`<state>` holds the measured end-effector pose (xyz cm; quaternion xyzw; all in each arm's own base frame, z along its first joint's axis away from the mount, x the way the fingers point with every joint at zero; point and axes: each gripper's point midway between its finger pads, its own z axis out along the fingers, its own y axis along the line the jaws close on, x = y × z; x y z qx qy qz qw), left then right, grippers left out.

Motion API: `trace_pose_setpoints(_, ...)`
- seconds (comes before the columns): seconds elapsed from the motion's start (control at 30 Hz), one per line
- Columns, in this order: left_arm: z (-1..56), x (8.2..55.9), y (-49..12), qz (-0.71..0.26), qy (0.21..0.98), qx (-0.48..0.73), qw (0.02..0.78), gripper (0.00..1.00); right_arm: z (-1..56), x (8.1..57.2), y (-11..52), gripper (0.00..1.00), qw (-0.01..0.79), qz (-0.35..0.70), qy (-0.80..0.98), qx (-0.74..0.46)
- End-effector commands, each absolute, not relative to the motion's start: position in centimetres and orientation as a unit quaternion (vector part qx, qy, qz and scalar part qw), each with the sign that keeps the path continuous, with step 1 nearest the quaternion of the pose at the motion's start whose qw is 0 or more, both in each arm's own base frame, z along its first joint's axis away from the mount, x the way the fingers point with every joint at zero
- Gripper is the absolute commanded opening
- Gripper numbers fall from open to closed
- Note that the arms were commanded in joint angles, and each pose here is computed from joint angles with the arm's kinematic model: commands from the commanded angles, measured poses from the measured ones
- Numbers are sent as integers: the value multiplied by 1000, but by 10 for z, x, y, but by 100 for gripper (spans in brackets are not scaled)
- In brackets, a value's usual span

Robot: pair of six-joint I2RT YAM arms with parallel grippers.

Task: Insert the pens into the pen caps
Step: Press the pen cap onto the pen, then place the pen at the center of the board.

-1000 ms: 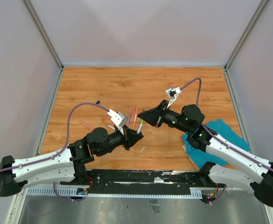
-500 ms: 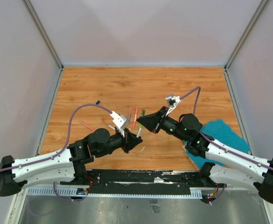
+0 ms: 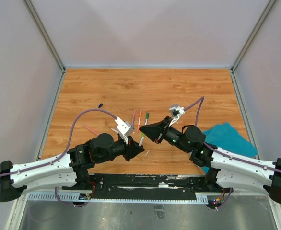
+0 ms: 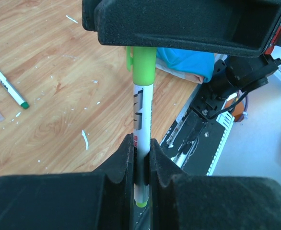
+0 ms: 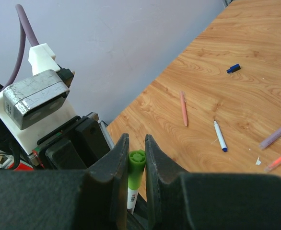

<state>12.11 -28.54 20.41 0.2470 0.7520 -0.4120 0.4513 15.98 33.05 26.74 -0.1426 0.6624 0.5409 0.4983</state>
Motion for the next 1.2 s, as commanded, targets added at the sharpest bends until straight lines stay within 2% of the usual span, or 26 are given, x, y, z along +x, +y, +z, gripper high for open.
trace_pose_setpoints(0.0, 352, 142, -285, -523, 605, 139, 584, 1, 154, 92, 328, 1, 337, 494, 760, -254)
trace_pose_setpoints(0.1, 337, 144, -290, -512, 620, 147, 576, 0, 173, 102, 326, 1, 372, 483, 750, -256)
trace_pose_setpoints(0.27, 293, 144, -300, -486, 661, 172, 546, 1, 230, 130, 318, 11, 463, 446, 723, -253)
trace_pose_setpoints(0.43, 255, 142, -304, -465, 691, 191, 520, 0, 290, 155, 304, 27, 549, 421, 688, -218)
trace_pose_setpoints(0.6, 231, 143, -300, -452, 707, 189, 510, 0, 335, 161, 282, 43, 601, 402, 659, -210)
trace_pose_setpoints(0.7, 223, 147, -297, -440, 718, 178, 509, 0, 337, 161, 266, 48, 611, 382, 661, -210)
trace_pose_setpoints(0.97, 206, 164, -288, -384, 762, 139, 503, 0, 298, 178, 209, 59, 615, 259, 724, -176)
trace_pose_setpoints(1.17, 200, 170, -289, -364, 777, 126, 498, 1, 279, 191, 187, 61, 585, 208, 769, -152)
